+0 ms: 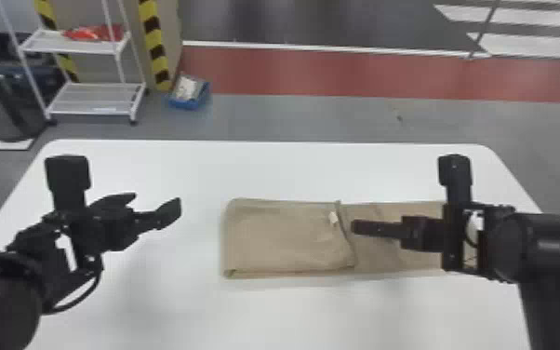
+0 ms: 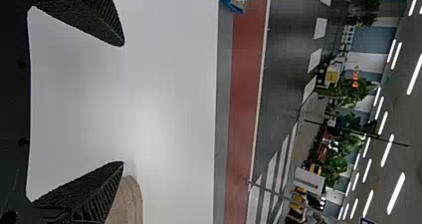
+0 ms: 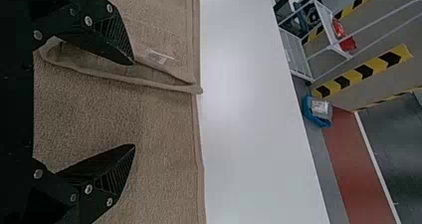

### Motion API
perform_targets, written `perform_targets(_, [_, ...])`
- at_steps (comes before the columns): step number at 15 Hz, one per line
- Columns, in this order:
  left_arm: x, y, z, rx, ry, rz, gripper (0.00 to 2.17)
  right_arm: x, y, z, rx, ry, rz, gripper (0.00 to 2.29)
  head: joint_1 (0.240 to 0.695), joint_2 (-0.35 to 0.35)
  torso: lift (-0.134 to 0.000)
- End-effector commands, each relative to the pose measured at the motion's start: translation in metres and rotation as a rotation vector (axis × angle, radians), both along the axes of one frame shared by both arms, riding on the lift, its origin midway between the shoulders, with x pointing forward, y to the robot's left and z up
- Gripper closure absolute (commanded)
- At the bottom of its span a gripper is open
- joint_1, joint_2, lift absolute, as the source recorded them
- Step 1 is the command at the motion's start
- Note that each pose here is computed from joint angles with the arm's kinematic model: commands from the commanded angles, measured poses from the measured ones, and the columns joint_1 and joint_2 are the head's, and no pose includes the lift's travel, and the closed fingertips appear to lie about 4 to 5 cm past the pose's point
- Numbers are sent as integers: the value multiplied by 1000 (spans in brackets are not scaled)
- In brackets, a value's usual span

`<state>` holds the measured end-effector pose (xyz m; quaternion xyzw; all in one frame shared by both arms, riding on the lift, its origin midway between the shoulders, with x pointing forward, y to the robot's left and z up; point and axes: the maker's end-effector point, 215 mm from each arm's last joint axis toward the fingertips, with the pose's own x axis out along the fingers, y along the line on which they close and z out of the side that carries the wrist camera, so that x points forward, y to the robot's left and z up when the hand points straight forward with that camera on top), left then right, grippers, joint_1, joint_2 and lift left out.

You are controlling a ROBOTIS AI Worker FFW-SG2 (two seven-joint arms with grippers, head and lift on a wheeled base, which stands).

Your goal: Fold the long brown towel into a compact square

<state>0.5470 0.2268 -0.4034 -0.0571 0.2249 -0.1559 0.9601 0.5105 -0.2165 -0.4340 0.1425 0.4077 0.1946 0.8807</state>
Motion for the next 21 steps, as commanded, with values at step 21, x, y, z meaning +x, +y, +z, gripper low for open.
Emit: perform_targets(21, [-7, 12, -1, -17, -35, 17, 33, 17, 56, -9, -27, -47, 118, 1190, 695, 77, -124])
